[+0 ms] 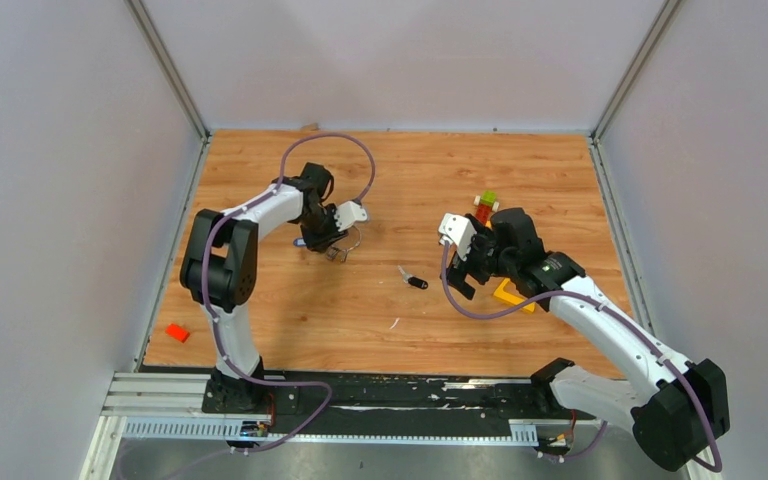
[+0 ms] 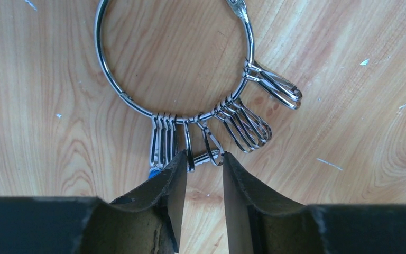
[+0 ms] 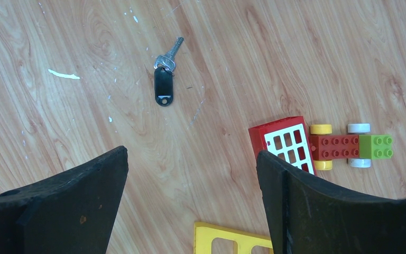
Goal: Put the keys on the keyring
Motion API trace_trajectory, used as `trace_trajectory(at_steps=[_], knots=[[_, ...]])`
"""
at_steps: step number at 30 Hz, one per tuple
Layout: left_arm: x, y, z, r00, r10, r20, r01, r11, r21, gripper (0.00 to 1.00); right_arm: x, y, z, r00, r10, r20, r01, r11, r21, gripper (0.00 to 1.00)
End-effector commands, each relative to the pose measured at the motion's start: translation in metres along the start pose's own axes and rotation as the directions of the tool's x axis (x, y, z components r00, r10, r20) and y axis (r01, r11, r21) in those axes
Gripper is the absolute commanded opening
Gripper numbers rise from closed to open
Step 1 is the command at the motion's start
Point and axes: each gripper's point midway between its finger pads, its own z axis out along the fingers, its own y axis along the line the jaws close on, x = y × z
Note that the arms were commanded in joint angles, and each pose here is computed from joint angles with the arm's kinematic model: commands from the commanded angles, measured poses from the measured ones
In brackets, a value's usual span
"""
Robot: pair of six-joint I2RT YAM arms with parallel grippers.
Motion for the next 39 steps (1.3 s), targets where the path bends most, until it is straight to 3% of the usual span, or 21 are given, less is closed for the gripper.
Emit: trace_trajectory(at_steps=[1, 7, 15, 21, 39], knots=[[-0.005, 0.006, 0.001, 1.0, -0.023, 0.021, 0.023, 1.0, -0.006, 0.37, -0.006, 0.0, 0.001, 1.0, -0.015, 0.018, 0.015, 1.0, -0.014, 0.91], [-0.003, 0.003, -0.001, 0.999, -0.029, 0.039, 0.03, 0.999, -0.032, 0.32, -0.005, 0.001, 0.002, 1.0, -0.014, 0.013, 0.015, 1.0, -0.019, 0.91], [-0.013, 0.005, -0.021, 0.99, -0.067, 0.12, 0.082, 0.989, -0.127, 0.47, -0.004, 0.001, 0.002, 1.0, -0.014, 0.008, 0.015, 1.0, -0.023, 0.91], [-0.014, -0.003, -0.026, 0.986, -0.077, 0.148, 0.097, 0.986, -0.134, 0.5, -0.003, 0.003, 0.003, 1.0, -0.013, 0.005, 0.013, 0.999, -0.031, 0.91], [-0.002, 0.0, 0.005, 0.992, -0.109, 0.069, 0.116, 0.988, -0.098, 0.35, -0.002, 0.004, 0.004, 1.0, -0.012, 0.0, 0.012, 0.999, -0.037, 0.91]])
